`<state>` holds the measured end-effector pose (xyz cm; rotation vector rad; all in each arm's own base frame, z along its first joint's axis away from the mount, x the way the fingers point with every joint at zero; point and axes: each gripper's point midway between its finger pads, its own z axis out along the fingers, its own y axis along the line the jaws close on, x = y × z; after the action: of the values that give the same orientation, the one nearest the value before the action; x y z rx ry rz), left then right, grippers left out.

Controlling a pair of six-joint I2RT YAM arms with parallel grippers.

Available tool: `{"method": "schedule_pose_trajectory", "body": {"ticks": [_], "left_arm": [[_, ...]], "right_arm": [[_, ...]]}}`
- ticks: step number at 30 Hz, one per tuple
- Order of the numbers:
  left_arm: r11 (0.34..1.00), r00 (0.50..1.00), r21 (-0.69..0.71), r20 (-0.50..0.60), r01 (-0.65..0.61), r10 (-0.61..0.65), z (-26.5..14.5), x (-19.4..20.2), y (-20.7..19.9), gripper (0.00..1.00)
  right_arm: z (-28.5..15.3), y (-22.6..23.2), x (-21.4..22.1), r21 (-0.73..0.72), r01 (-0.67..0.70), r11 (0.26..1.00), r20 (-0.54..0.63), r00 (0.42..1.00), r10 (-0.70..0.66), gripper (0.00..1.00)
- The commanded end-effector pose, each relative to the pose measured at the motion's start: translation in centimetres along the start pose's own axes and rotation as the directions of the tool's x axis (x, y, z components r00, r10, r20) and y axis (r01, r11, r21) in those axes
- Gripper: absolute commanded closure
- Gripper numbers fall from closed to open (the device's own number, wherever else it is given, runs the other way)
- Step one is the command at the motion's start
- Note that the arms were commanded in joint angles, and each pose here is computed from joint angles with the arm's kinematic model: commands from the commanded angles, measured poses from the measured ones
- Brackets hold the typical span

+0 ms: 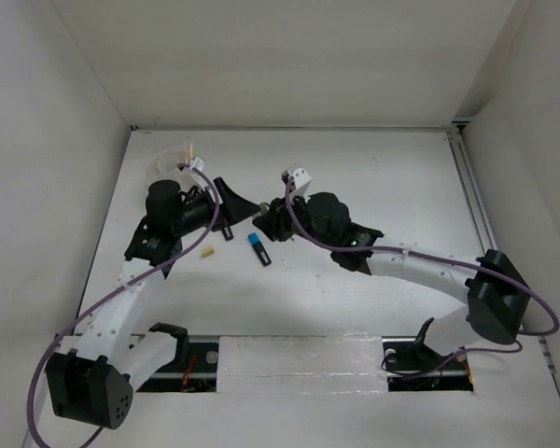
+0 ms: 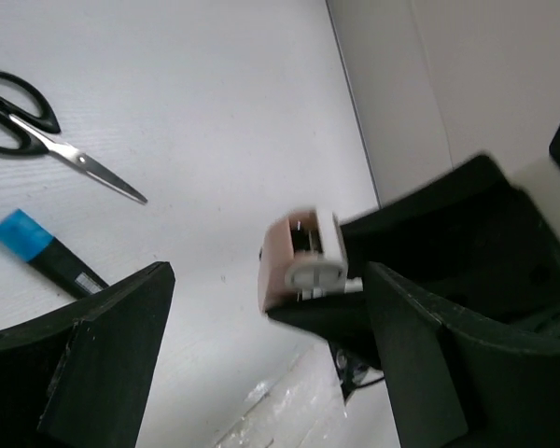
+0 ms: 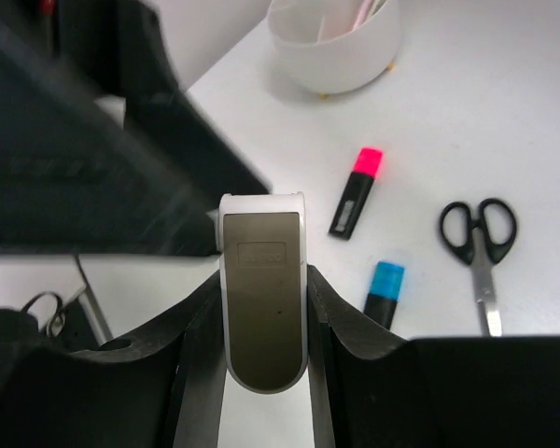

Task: Sort the stationery into containers
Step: Place the stapler in the storage box.

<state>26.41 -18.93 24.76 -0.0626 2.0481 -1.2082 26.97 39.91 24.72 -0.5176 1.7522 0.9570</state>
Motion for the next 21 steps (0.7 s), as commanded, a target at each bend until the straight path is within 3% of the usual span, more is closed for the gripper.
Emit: {"method": "schedule_pose_trajectory", "body": {"ticks": [1,8,16,21], "left_arm": [[0.999,0.987,0.001,0.158,-0.042,0.041,-0.3,-4.1,-1.6,0.21],[0.997,0.981,0.042,0.188,-0.060,0.051,-0.2,-5.5,-3.0,0.23],[0.997,0.985,0.056,0.167,-0.050,0.040,-0.4,-4.7,-2.9,0.24],[0.998,0.986,0.034,0.159,-0.047,0.041,-0.3,-4.4,-2.4,0.32]], "right_arm": [[-0.3,3.8,-0.4,-0.086,0.046,0.995,0.008,0.999,-0.046,1.00],[-0.1,4.4,-0.3,-0.104,0.048,0.993,0.003,0.999,-0.048,1.00],[0.3,2.8,-2.0,0.014,0.037,0.999,0.036,0.999,-0.037,1.00],[0.6,2.7,-3.2,0.056,0.024,0.998,0.072,0.997,-0.028,1.00]]}}
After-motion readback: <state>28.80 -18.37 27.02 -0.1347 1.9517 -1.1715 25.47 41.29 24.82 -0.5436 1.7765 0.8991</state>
